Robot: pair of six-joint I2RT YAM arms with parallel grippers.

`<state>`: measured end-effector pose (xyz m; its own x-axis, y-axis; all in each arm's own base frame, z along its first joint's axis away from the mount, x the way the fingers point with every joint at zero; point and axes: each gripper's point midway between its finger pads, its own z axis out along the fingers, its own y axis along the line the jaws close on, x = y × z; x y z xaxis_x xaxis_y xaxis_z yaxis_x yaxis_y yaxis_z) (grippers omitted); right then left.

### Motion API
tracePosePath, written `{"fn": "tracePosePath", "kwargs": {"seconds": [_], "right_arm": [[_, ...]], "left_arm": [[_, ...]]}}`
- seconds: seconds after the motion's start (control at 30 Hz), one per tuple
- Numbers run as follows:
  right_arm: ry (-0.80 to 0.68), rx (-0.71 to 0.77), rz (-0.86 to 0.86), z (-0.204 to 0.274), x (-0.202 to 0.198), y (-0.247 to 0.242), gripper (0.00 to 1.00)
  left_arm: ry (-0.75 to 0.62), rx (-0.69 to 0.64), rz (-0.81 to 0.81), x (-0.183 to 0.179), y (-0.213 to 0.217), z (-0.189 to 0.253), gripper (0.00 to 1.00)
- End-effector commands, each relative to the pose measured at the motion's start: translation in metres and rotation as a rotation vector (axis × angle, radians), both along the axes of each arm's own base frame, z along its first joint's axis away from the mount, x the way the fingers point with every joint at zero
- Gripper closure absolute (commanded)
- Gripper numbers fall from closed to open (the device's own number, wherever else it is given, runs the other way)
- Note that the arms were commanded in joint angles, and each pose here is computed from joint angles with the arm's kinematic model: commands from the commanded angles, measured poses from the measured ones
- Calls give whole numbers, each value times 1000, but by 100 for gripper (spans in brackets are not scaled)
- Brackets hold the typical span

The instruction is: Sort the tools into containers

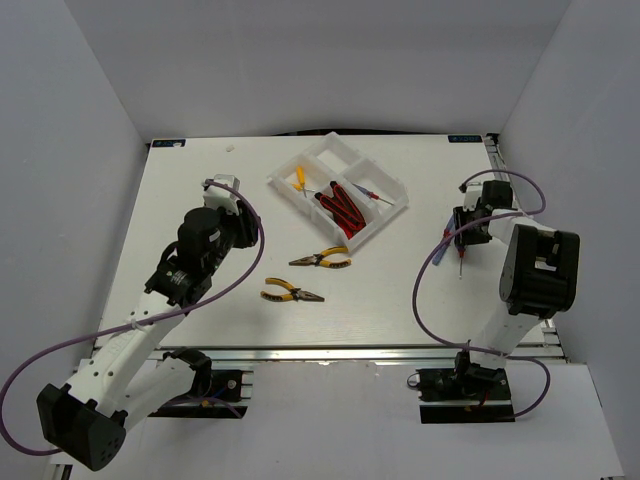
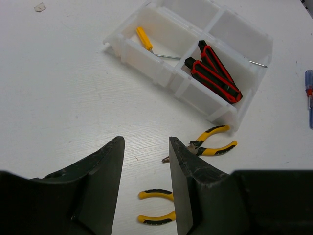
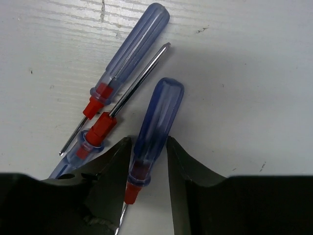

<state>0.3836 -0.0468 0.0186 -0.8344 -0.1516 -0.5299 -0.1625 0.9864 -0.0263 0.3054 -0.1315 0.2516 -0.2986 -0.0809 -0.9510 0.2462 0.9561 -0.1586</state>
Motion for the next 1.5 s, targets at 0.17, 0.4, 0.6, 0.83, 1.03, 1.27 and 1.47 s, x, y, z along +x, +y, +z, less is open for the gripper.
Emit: {"fn": "tracePosePath", "kwargs": {"seconds": [0.17, 0.4, 0.6, 0.83, 1.03, 1.27, 1.47], "right_arm": [[6, 44, -15, -8, 16, -4, 69], [-29, 82, -47, 11, 14, -13, 82], [-148, 167, 31, 70, 20, 5, 97], [-295, 315, 549, 144, 50, 106, 100], [-383, 230, 764, 152, 107, 207, 100], [-407, 278, 763, 157, 162, 257, 93], [-347, 275, 762, 115, 156, 268, 74]], "left_arm": [[-12, -15, -7, -1, -1, 3, 47], [-8, -14, -12, 0, -3, 1, 48], [-9, -10, -13, 0, -2, 1, 48], [-30, -29, -93, -4, -15, 5, 48], [-37, -30, -208, -11, -32, 3, 47], [-34, -24, -278, -14, -43, -4, 48], [12, -42, -381, -16, -62, -19, 47]]}}
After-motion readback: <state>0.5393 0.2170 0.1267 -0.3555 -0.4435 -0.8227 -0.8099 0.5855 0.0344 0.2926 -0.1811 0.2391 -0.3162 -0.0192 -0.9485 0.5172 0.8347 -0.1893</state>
